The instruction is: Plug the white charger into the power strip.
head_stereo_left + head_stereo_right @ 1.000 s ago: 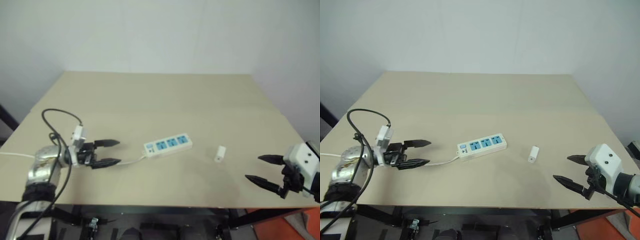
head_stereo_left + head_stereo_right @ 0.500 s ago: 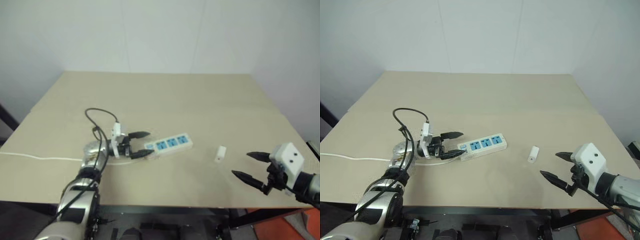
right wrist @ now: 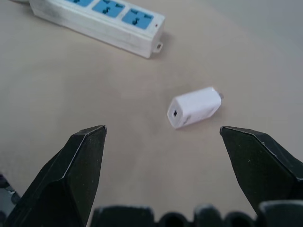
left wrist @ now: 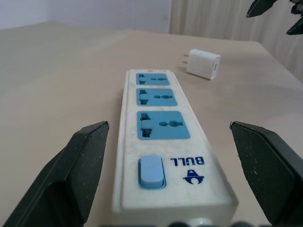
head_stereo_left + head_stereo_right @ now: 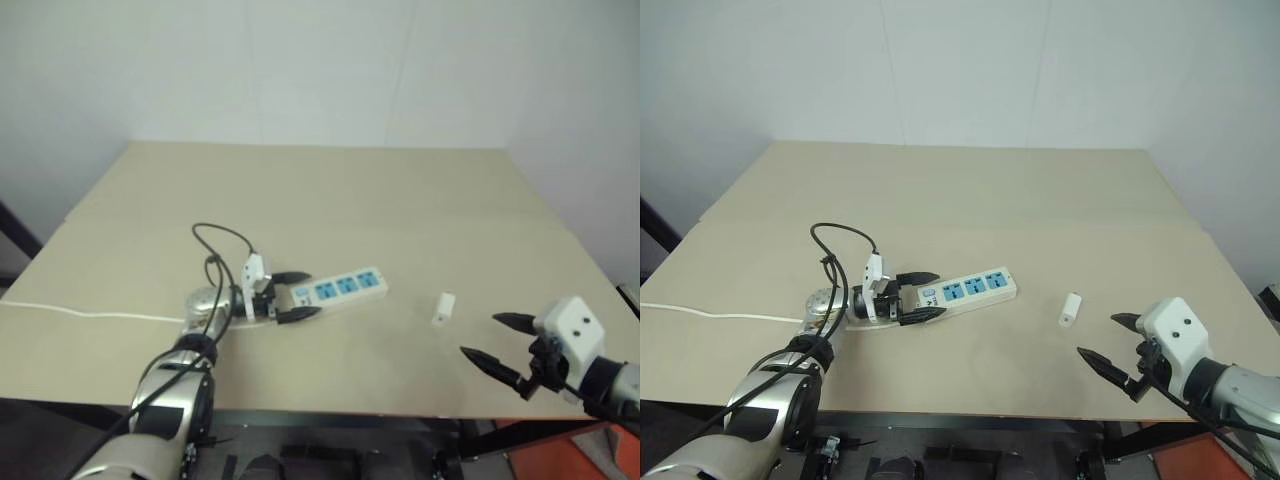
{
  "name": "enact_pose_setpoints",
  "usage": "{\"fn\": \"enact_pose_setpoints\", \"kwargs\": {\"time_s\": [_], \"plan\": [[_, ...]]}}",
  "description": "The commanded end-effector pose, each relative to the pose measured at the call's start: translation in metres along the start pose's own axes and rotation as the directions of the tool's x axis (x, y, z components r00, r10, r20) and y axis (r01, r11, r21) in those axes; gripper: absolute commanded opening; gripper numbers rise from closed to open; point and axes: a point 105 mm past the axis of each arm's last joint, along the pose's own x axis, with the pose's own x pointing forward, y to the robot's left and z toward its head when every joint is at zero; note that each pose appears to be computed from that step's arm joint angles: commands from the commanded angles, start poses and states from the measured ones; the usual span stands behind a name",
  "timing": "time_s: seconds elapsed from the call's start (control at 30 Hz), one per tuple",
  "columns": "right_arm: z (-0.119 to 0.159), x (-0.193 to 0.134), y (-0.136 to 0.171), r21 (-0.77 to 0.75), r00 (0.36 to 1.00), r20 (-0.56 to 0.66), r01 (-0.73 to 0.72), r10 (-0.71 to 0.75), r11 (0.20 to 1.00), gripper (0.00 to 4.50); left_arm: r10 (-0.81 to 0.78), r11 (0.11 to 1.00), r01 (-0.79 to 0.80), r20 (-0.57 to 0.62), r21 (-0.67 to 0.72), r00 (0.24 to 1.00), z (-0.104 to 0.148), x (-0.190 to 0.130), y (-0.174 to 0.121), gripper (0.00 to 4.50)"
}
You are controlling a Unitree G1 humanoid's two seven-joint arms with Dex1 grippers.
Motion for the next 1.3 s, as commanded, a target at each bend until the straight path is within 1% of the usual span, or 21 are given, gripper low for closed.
{"fn": "enact_pose_setpoints", "kwargs": {"time_s": [0.03,0.27,0.4,0.47,0.53,0.67,0.87,0.9,1.0,1.13,1.27,1.3], "plan": [[0.01,-0.01,-0.009,-0.028,0.998,0.02,0.058,-0.057,0.998,4.5,-0.031,0.999,0.032,-0.039,0.036,0.999,-0.001,0.002,-0.003,4.45],[0.005,-0.008,-0.009,-0.023,0.998,0.009,0.066,-0.066,0.998,4.5,0.002,1.0,0.0,-0.068,0.021,0.998,-0.011,-0.003,-0.003,4.45],[0.005,-0.006,-0.007,-0.018,0.998,0.011,0.069,-0.068,0.997,4.5,0.063,0.996,-0.055,-0.116,0.069,0.991,-0.02,-0.003,-0.001,4.45],[0.006,-0.006,-0.007,-0.018,0.998,0.013,0.069,-0.068,0.997,4.5,0.113,0.993,-0.111,-0.075,0.031,0.991,-0.019,-0.001,0.004,4.45],[0.006,-0.006,-0.007,-0.016,0.998,0.012,0.069,-0.069,0.997,4.5,0.129,0.992,-0.129,-0.06,0.017,0.99,-0.018,0.001,0.005,4.45],[0.005,-0.006,-0.007,-0.016,0.998,0.007,0.068,-0.068,0.998,4.5,0.122,0.993,-0.122,-0.05,0.009,0.991,-0.017,0.003,0.005,4.45],[0.004,-0.006,-0.007,-0.02,0.998,0.001,0.07,-0.07,0.997,4.5,0.061,0.998,-0.063,-0.058,-0.028,0.996,-0.019,0.002,-0.002,4.45],[0.004,-0.006,-0.007,-0.02,0.998,0.0,0.07,-0.07,0.997,4.5,0.057,0.998,-0.059,-0.058,-0.031,0.997,-0.019,0.002,-0.002,4.06],[0.004,-0.006,-0.007,-0.019,0.997,0.0,0.072,-0.072,0.997,4.5,0.03,0.998,-0.034,-0.069,-0.048,0.997,-0.022,0.0,-0.005,3.31],[0.005,-0.005,-0.007,-0.021,0.998,0.002,0.07,-0.07,0.997,4.5,0.04,0.998,-0.043,-0.084,-0.034,0.996,-0.022,0.0,-0.004,3.29],[0.007,-0.003,-0.008,-0.04,0.999,-0.008,0.053,-0.054,0.998,4.5,0.002,1.0,-0.003,-0.107,-0.002,0.994,-0.022,0.001,-0.007,3.29],[0.011,-0.002,-0.011,-0.06,0.999,-0.006,0.048,-0.048,0.997,4.5,-0.017,1.0,0.017,-0.109,0.003,0.994,-0.021,0.001,-0.008,3.29]]}}
